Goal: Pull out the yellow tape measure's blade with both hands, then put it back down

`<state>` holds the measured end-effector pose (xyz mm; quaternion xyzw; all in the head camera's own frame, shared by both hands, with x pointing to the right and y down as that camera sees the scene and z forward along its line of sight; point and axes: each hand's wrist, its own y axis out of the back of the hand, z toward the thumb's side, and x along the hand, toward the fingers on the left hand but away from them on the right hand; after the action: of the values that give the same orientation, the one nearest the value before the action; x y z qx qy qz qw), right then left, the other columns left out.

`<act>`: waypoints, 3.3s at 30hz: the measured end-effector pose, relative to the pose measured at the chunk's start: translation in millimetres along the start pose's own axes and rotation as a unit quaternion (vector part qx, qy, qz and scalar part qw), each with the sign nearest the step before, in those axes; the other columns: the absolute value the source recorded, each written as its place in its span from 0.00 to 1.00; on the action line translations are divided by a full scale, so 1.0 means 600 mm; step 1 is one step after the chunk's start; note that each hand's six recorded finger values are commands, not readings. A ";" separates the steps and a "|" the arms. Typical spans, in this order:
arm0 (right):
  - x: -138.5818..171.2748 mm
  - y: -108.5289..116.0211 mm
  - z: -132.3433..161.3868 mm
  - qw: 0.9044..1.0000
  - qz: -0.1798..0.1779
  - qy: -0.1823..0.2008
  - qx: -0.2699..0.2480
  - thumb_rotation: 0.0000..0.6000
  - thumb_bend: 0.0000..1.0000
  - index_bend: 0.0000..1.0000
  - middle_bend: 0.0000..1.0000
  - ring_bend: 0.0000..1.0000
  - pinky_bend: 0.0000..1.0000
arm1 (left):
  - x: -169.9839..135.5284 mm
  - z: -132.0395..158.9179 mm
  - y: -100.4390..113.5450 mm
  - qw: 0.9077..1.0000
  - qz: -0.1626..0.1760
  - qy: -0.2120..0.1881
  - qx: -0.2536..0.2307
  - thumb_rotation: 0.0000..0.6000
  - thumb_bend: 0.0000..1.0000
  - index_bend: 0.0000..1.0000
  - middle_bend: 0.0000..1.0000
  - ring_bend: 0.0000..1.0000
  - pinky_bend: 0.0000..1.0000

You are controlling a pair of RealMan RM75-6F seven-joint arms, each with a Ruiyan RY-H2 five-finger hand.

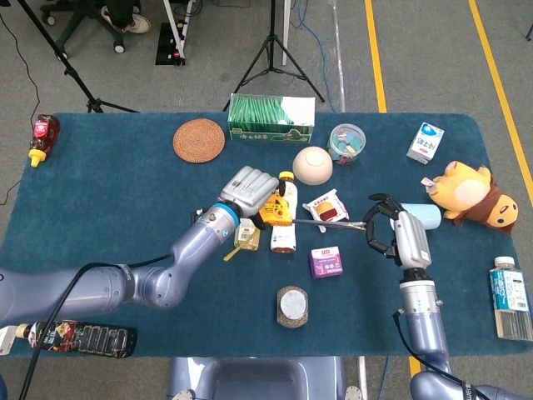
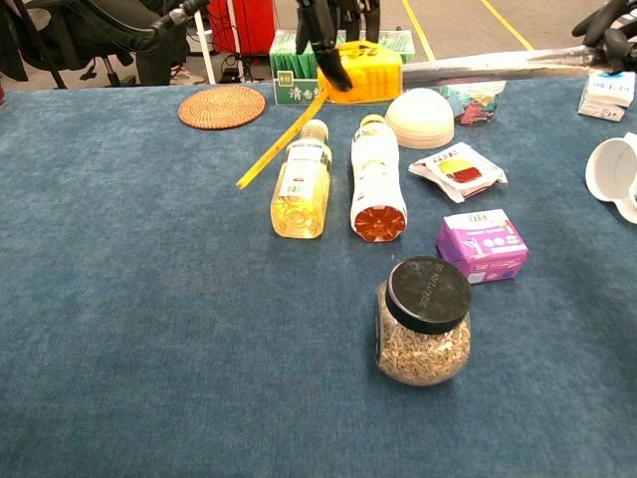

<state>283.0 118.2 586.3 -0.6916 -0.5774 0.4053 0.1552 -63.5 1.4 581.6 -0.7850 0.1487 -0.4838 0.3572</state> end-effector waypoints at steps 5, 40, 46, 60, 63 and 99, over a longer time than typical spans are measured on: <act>0.002 0.009 -0.010 1.000 -0.005 -0.005 0.006 1.00 0.69 0.61 0.27 0.29 0.30 | -0.014 -0.041 -0.005 1.000 -0.008 0.016 0.020 1.00 0.28 0.50 0.42 0.32 0.42; 0.012 0.052 -0.061 0.999 -0.028 -0.032 0.015 1.00 0.69 0.61 0.27 0.29 0.30 | -0.083 -0.192 -0.022 0.993 -0.031 0.060 0.097 1.00 0.30 0.50 0.42 0.32 0.42; 0.014 0.055 -0.066 0.999 -0.028 -0.036 0.016 1.00 0.69 0.61 0.27 0.29 0.30 | -0.089 -0.209 -0.027 0.991 -0.036 0.066 0.112 1.00 0.30 0.50 0.42 0.32 0.42; 0.016 0.057 -0.068 0.999 -0.029 -0.036 0.016 1.00 0.69 0.61 0.27 0.30 0.30 | -0.094 -0.224 -0.036 0.991 -0.041 0.074 0.102 1.00 0.30 0.50 0.42 0.32 0.41; 0.016 0.057 -0.067 0.999 -0.030 -0.035 0.017 1.00 0.69 0.61 0.28 0.30 0.30 | -0.094 -0.221 -0.036 0.992 -0.041 0.072 0.098 1.00 0.30 0.50 0.42 0.32 0.41; 0.008 0.020 -0.025 0.998 0.005 0.002 0.061 1.00 0.53 0.35 0.21 0.24 0.27 | -0.120 -0.168 -0.041 0.997 -0.016 0.050 0.061 1.00 0.30 0.50 0.42 0.32 0.41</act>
<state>302.5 122.9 585.7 -0.6847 -0.5477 0.4391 0.1959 -188.3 18.2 579.7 -0.7388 0.1245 -0.5364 0.3886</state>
